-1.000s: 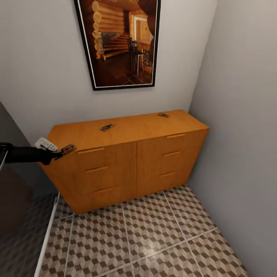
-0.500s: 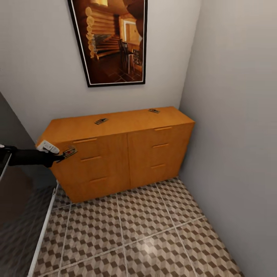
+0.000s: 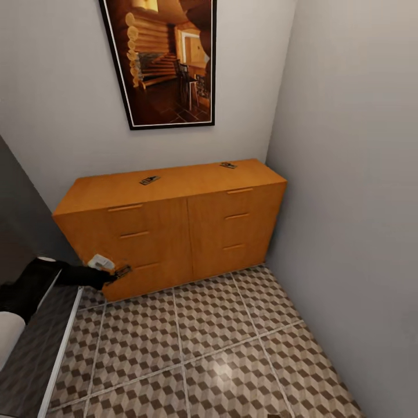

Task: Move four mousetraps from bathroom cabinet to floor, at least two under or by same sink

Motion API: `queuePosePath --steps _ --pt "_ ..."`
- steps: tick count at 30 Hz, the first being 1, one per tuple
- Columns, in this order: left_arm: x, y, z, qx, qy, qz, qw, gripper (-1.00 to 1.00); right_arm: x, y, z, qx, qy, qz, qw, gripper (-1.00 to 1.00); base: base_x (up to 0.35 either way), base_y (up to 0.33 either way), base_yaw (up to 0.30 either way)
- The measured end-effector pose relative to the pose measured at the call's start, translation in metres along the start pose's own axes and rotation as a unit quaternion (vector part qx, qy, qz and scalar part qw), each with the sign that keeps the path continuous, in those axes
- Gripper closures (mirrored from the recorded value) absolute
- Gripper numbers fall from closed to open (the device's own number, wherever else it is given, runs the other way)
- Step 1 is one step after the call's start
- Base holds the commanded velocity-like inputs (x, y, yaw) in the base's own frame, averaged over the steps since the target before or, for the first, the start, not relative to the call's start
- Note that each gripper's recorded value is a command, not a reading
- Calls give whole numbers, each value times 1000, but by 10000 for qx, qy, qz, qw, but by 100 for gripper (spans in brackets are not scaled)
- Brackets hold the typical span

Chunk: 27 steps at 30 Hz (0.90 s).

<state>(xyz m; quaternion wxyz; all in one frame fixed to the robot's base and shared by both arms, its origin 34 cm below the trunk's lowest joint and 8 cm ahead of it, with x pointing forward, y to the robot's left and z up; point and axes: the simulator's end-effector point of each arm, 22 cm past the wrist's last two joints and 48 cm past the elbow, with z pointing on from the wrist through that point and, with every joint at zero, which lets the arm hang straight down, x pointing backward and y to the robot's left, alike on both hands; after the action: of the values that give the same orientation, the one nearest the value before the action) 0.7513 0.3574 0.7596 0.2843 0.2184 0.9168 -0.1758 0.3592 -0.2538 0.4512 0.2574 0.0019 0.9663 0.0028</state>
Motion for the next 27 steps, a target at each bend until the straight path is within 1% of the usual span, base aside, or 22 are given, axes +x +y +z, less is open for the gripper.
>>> queuePosePath --steps 1,3,4,5,7,9,10,12,14,15,16,18,19,20,21,23,24,25,26,27 --pt "22 0 16 38 72 -41 10000 100 -2 -4 1 26 -27 -8 10000 100 -1 -1 0" --pt "71 2 43 -8 200 -130 9997 100 -13 -10 3 53 -149 -27 9999 100 0 0 0" --pt "100 4 58 -151 200 -140 9996 100 -25 -12 6 63 -277 -31 9996 100 0 0 0" --pt "123 4 67 -275 253 -155 9992 100 -35 -12 8 62 -382 -39 9992 100 0 0 0" --pt "152 5 79 -543 290 -257 9978 100 -56 -12 12 78 -600 -41 9982 100 0 0 0" --pt "183 3 86 -795 463 -433 9948 100 -71 -14 15 134 -744 -34 9971 100 0 0 0" --pt "190 4 86 -864 491 -492 9938 100 -76 -15 16 174 -761 -30 9969 100 0 0 0" --pt "209 6 88 -1137 589 -594 9900 100 -82 -17 18 227 -747 -24 9969 100 0 0 0" --pt "228 5 91 -1352 630 -732 9861 100 -90 -18 21 253 -733 -19 9970 100 0 0 0" --pt "241 1 93 -1499 637 -847 9830 100 -98 -17 23 256 -741 -19 9969 100 0 0 0" --pt "247 0 95 -1589 610 -940 9809 100 -102 -17 23 258 -752 -17 9968 100 0 0 0" --pt "273 -7 98 -1983 485 -1208 9715 100 -120 -19 25 264 -844 -22 9961 100 0 0 0" --pt "283 -10 98 -2195 340 -1306 9662 100 -128 -21 26 276 -896 -30 9956 100 0 0 0" --pt "291 -13 97 -2391 128 -1335 9617 100 -134 -23 26 286 -935 -39 9952 100 0 0 0" --pt "294 -15 96 -2481 -4 -1327 9596 100 -136 -24 26 291 -950 -43 9950 100 0 0 0" --pt "305 -33 94 -2689 -456 -1209 9544 100 -140 -26 26 304 -985 -54 9947 100 0 0 0" --pt "308 -39 94 -2728 -546 -1207 9529 100 -141 -27 26 305 -990 -56 9946 100 0 0 0" --pt "318 -51 93 -2796 -637 -1191 9506 100 -141 -27 26 307 -999 -59 9945 100 0 0 0" --pt "332 -61 90 -2885 -653 -1217 9475 100 -142 -28 26 307 -1013 -63 9944 100 0 0 0" --pt "351 -74 86 -3002 -613 -1264 9435 100 -144 -28 25 306 -1051 -68 9940 100 0 0 0"
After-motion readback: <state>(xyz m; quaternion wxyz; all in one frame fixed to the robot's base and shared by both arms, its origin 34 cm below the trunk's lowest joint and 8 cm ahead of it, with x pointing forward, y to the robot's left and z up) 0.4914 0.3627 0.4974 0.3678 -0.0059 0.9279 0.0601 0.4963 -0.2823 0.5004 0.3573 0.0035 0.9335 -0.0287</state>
